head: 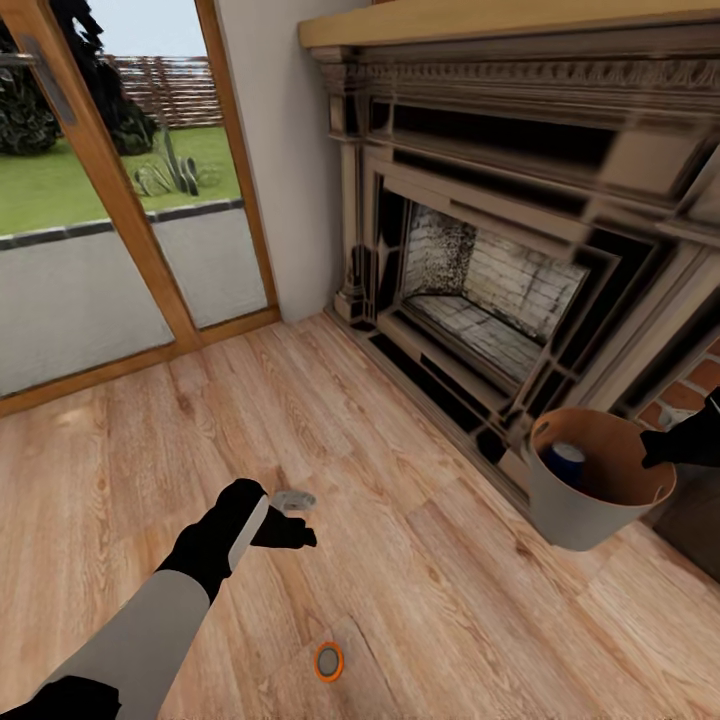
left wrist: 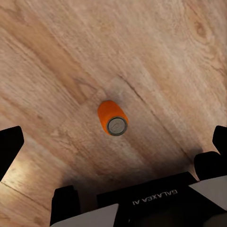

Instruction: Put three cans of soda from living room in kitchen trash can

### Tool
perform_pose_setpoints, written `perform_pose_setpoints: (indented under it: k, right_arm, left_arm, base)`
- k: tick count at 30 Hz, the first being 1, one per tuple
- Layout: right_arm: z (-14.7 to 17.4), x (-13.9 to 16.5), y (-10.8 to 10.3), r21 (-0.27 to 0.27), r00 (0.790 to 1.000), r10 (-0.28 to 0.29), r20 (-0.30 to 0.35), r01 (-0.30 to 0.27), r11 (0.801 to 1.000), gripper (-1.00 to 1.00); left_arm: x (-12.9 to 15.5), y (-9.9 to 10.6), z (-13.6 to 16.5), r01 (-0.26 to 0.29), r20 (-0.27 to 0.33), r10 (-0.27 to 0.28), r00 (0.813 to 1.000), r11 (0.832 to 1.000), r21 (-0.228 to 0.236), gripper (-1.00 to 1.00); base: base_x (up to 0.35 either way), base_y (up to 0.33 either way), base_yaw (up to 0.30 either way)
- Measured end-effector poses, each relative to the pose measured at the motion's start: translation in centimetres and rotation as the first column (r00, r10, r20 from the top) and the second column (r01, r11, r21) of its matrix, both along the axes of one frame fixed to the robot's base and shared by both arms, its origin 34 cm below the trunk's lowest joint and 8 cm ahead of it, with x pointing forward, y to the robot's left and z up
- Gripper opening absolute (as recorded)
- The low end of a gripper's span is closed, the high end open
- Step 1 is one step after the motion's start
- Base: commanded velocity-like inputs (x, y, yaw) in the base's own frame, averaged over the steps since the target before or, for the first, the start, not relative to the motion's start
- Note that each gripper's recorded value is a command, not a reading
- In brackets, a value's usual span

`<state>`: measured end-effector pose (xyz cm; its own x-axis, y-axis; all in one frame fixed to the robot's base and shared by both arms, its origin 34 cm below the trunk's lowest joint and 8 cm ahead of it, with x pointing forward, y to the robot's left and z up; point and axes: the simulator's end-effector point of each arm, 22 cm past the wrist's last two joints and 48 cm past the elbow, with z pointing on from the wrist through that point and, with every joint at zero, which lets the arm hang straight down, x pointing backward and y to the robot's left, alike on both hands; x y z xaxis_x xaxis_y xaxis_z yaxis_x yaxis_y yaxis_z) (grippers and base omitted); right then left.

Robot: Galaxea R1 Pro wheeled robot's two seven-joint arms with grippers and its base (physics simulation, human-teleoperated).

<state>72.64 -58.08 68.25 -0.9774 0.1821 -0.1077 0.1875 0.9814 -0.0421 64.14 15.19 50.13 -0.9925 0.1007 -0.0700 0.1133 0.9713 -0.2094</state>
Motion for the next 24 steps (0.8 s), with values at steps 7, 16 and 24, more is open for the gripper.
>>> perform_pose_setpoints:
  k: [7,16,24]
  right_arm:
    - [-1.3,-0.6,-1.5,-0.035,1.000,0.000,-0.020,-0.001,0.999,-1.00]
    - [-3.9,-1.0,-1.3,-0.027,0.999,-0.004,-0.034,0.003,1.000,-1.00]
    - [-6.0,-1.3,-1.6,-0.034,0.999,-0.003,-0.046,0.002,0.999,-1.00]
  left_arm:
    - [-1.5,-0.6,-2.9,0.000,-0.034,0.000,0.999,1.000,-0.007,1.00]
    - [-3.1,-0.8,-6.2,-0.003,-0.065,0.002,0.998,1.000,-0.007,1.00]
    - [-3.7,-0.9,-8.5,-0.002,-0.078,0.002,0.997,1.000,-0.008,1.00]
  base:
    - [0.000,0.000,0.000]
    - [0.000,0.000,0.000]
    - [0.000,0.000,0.000]
